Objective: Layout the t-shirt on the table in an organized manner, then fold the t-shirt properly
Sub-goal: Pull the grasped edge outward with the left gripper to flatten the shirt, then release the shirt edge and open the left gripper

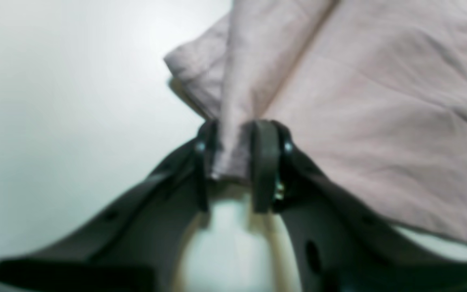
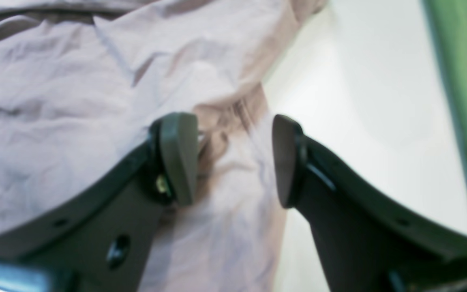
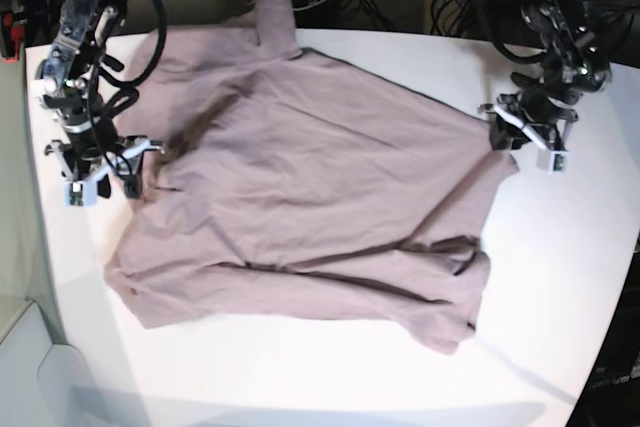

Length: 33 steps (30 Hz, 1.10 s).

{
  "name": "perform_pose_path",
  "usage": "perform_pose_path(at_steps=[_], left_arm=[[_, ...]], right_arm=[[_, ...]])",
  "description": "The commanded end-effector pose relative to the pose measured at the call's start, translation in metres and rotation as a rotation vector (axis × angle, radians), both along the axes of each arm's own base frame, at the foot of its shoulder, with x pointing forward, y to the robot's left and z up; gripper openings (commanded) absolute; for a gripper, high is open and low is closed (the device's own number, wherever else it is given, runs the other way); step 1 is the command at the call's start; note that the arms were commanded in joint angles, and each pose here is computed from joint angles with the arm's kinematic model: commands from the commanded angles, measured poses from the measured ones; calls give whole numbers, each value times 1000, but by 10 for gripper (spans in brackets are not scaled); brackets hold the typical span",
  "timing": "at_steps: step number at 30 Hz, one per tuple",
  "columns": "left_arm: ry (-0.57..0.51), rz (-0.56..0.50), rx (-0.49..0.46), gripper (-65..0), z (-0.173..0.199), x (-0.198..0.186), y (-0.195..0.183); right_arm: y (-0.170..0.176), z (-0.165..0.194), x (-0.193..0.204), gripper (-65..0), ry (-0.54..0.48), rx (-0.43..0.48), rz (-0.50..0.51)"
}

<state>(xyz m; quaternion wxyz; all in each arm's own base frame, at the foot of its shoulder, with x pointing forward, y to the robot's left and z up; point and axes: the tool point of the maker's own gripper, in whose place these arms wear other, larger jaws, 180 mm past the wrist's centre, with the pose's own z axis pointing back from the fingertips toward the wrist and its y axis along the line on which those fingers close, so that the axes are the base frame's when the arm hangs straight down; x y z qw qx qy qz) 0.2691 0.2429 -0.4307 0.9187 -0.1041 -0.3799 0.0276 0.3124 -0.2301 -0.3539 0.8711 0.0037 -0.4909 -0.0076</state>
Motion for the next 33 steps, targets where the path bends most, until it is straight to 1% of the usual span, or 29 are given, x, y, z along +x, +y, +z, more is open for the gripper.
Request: perform_pose_path(at_steps=[1,4,5,7,12,14,16,18,20,22,24,26,28,30,33], left_arm=[[-16,31,23,-566,7,1,11],[-27,86,23,-637,11,-8,21],[-32,93,26,-650,13,-11,23],[-41,91,34,-650,17,-12,24],[-42,79,57,-616,22,-21,21],[-26,73,67,-593,25,-22,20],[0,59,77,-545,26,-23,18],[15,51,89,-480,29,-25,18],[13,44,103,-412,35,-23,17],[-2,44,99,-368,40,-22,10],[-28,37,104,-370,48,-17,5],[-42,0,104,-388,51,-11,-7],[-56,-12,102,-406,55,-7,-15],[-70,13,102,-409,61,-10,-14],[-74,94,121,-408,65,-21,9]], right_arm=[[-2,16,8,-348,-63,-2,-2],[-2,15,8,-348,-60,-1,-2],[-2,15,8,-348,-60,-1,0],[-2,15,8,-348,-60,-1,0],[0,17,8,-348,-62,-1,2],[8,16,10,-348,-61,9,17],[12,16,11,-348,-63,13,26],[13,15,10,-348,-61,14,26],[13,15,10,-348,-61,14,26],[13,15,10,-348,-61,14,26],[13,15,10,-348,-61,14,26],[13,15,10,-348,-61,14,26],[13,14,10,-348,-60,16,26],[13,10,5,-348,-46,16,25],[13,8,2,-348,-39,15,26]])
